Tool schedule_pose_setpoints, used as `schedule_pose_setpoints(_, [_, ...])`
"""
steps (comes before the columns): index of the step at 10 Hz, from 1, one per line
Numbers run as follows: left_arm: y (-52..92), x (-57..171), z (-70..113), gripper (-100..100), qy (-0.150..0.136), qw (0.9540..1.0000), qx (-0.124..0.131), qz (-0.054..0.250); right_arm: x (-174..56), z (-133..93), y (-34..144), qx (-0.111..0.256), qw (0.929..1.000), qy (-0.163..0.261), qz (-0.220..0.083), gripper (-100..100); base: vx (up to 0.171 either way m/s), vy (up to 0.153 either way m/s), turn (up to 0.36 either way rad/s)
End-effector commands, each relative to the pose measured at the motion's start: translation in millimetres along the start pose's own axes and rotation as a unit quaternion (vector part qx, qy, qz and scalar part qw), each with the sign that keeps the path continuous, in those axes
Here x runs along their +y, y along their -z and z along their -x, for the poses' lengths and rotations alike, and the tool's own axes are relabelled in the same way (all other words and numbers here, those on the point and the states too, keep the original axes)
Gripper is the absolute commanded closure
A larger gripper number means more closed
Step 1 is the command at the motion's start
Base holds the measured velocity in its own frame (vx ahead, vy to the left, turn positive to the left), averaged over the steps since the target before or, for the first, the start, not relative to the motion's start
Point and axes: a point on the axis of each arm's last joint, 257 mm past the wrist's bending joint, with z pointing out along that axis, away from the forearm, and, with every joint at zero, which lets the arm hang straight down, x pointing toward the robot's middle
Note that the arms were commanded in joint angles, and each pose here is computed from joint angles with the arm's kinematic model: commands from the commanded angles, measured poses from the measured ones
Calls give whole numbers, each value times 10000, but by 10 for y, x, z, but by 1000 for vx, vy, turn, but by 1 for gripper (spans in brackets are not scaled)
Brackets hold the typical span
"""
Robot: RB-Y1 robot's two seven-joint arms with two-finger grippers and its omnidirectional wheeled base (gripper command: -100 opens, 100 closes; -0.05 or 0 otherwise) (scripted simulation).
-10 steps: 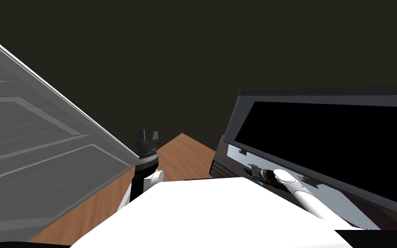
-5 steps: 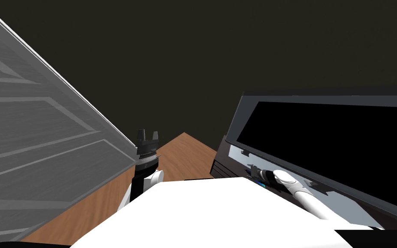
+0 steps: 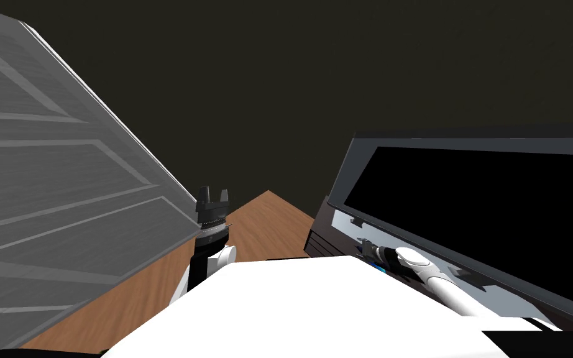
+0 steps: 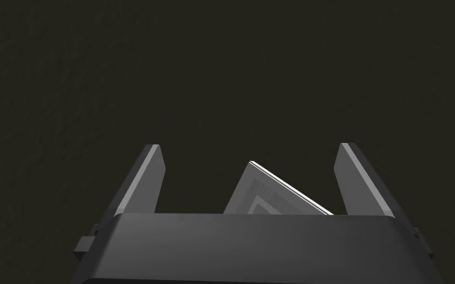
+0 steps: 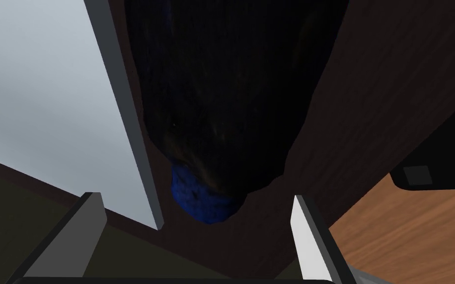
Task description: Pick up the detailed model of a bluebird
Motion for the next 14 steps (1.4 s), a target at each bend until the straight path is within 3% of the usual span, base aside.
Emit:
schedule_pose_setpoints(1, [0, 0, 0, 0, 0, 10000, 0, 0, 96, 55, -41, -71, 9999, -67, 73, -100, -28, -8, -72])
schedule_pose_setpoints(3, [0, 0, 0, 0, 0, 10000, 0, 0, 49, 136, -45, -225, 9994, -268, -23, -100, -3, 6, -8])
schedule_pose_setpoints(4, [0, 0, 0, 0, 0, 10000, 0, 0, 29, -125, 23, 95, 9998, -140, -55, -100, -43, 4, 296])
schedule_pose_setpoints(6, [0, 0, 0, 0, 0, 10000, 0, 0, 168, -41, -38, -19, 9997, -226, 76, -100, -45, -7, 68])
schedule_pose_setpoints(9, [0, 0, 0, 0, 0, 10000, 0, 0, 87, 46, -36, -193, 9986, -494, -72, -100, -3, 0, -12])
schedule_pose_setpoints(10, [0, 0, 0, 0, 0, 10000, 0, 0, 54, -233, 50, 145, 9990, -392, -131, -100, -42, 1, 230])
schedule_pose_setpoints(12, [0, 0, 0, 0, 0, 10000, 0, 0, 193, -174, -3, 65, 9989, -473, 1, -100, -51, -7, 98])
schedule_pose_setpoints(14, [0, 0, 0, 0, 0, 10000, 0, 1, 121, -108, -2, -72, 9974, -710, -130, -100, -4, 1, -16])
